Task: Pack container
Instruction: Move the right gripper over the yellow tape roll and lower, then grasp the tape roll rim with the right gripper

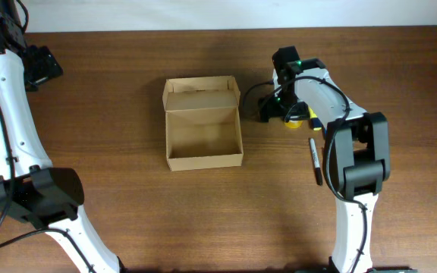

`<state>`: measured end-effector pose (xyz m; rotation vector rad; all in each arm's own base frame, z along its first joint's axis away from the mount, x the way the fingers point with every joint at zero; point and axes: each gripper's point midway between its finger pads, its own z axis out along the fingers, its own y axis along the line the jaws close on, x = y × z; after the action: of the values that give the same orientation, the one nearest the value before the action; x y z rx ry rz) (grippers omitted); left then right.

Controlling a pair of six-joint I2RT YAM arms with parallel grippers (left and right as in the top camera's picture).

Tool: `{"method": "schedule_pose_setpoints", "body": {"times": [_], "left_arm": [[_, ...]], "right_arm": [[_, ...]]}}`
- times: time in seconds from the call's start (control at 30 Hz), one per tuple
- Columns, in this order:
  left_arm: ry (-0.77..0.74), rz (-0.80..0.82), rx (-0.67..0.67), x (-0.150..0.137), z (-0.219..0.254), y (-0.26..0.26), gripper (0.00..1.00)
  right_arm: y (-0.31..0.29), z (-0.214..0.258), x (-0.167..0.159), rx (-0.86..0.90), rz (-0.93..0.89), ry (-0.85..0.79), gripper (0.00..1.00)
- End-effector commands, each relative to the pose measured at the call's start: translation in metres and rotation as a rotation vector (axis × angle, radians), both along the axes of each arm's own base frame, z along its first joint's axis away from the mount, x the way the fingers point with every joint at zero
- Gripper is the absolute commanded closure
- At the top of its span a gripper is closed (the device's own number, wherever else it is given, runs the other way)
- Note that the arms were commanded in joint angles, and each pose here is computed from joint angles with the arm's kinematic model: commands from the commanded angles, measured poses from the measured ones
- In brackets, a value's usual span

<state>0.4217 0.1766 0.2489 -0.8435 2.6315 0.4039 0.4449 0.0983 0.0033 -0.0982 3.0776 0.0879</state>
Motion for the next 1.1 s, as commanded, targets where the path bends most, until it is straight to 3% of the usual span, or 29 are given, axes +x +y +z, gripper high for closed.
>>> {"method": "schedule_pose_setpoints", "body": {"times": [0.0,0.07,0.1,0.13,0.17,0.23,0.27,0.57,0.83,1.07], "left_arm": [[0.015,-0.008,0.002,0.001,-0.004,0.001,0.0],[0.015,-0.008,0.002,0.001,-0.004,0.001,0.0],[0.015,-0.008,0.002,0.001,-0.004,0.001,0.0],[0.015,-0.008,0.002,0.001,-0.004,0.001,0.0],[0.015,-0.008,0.002,0.001,-0.004,0.001,0.0],[0.015,-0.008,0.002,0.001,-0.004,0.001,0.0],[0.015,-0.008,0.002,0.001,-0.004,0.001,0.0],[0.015,-0.008,0.002,0.001,-0.004,0.001,0.0],[0.015,-0.008,0.002,0.001,-0.004,0.001,0.0],[0.015,-0.008,0.002,0.0,-0.005,0.001,0.0]], "right_arm": [[-0.003,-0.008,0.0,-0.019,0.002,0.011,0.13],[-0.002,-0.008,0.001,-0.019,0.002,0.009,0.16],[-0.002,-0.008,0.002,-0.018,0.002,0.004,0.26],[-0.002,-0.008,0.002,-0.018,0.002,0.002,0.51],[-0.002,-0.008,0.003,-0.018,0.002,0.001,0.69],[-0.002,-0.008,0.004,-0.017,0.001,-0.003,0.91],[-0.002,-0.008,0.004,-0.017,0.001,-0.004,0.96],[0.001,0.021,0.015,-0.005,-0.003,-0.058,0.96],[0.01,0.133,0.036,0.035,0.01,-0.251,0.96],[0.041,0.22,0.025,0.056,0.147,-0.387,0.96]]}}
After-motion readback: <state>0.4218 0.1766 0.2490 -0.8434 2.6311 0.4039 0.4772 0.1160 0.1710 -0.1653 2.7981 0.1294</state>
